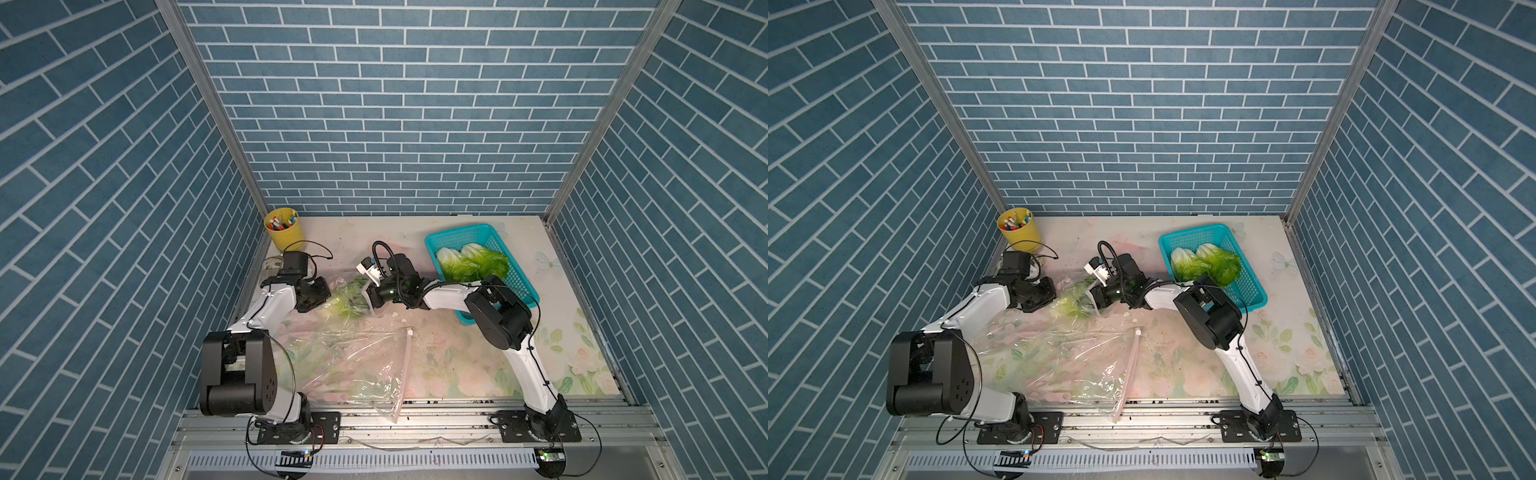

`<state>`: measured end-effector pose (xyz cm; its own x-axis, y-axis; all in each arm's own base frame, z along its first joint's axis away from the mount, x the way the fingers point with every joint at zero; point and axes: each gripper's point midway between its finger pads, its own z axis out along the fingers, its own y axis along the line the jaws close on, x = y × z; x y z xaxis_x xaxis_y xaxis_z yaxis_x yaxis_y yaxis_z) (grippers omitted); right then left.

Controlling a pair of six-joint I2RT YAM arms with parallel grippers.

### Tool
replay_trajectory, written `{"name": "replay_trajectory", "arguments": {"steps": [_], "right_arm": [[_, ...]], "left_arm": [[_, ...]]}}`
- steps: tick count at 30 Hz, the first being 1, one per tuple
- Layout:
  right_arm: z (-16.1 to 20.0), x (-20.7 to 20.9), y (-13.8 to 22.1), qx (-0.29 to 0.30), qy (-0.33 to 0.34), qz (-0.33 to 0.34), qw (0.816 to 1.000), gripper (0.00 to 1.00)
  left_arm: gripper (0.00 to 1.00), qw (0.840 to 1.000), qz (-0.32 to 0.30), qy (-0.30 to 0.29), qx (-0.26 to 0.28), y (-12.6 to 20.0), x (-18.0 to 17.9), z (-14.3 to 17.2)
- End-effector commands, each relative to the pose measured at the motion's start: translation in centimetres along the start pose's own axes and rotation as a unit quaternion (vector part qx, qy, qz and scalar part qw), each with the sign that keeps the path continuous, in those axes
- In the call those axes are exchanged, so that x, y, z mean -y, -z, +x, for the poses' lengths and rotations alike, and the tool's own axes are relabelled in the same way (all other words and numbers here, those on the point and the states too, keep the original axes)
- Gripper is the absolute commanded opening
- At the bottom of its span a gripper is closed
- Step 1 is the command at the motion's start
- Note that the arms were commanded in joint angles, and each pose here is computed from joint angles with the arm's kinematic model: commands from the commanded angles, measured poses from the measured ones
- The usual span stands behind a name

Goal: Open the zip-top bag and take out the chinese cabbages
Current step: Pick up the Chinese cabbage from the zipper food storage bag.

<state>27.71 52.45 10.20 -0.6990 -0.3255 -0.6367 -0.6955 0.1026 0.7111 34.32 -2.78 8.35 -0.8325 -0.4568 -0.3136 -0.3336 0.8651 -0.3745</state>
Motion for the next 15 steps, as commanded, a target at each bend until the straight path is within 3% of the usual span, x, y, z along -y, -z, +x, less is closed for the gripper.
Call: {"name": "replay_trajectory", "arguments": {"steps": [1,4,12,15], "right_arm": [[-0.5,-1.1,0.0,0.013,0.007,-0.026,1.0,0.56],[-0.5,-0.9,1.3,0.025,0.009,-0.019,0.999,0.66],[-0.9,1.2,4.1,0.049,-0.009,0.007,0.999,0.61],[-2.4,0.2,5.2,0.07,0.001,-0.001,0.998,0.6]], "left_arm": [[0.0,1.0,-0.005,-0.004,-0.028,-0.2,-0.3,1.5],[0.0,1.0,-0.005,-0.009,-0.028,-0.1,-0.3,1.5],[0.0,1.0,-0.005,-0.013,-0.028,0.1,-0.2,1.4],[0.0,1.0,-0.006,-0.014,-0.026,0.3,-0.2,1.3]]}}
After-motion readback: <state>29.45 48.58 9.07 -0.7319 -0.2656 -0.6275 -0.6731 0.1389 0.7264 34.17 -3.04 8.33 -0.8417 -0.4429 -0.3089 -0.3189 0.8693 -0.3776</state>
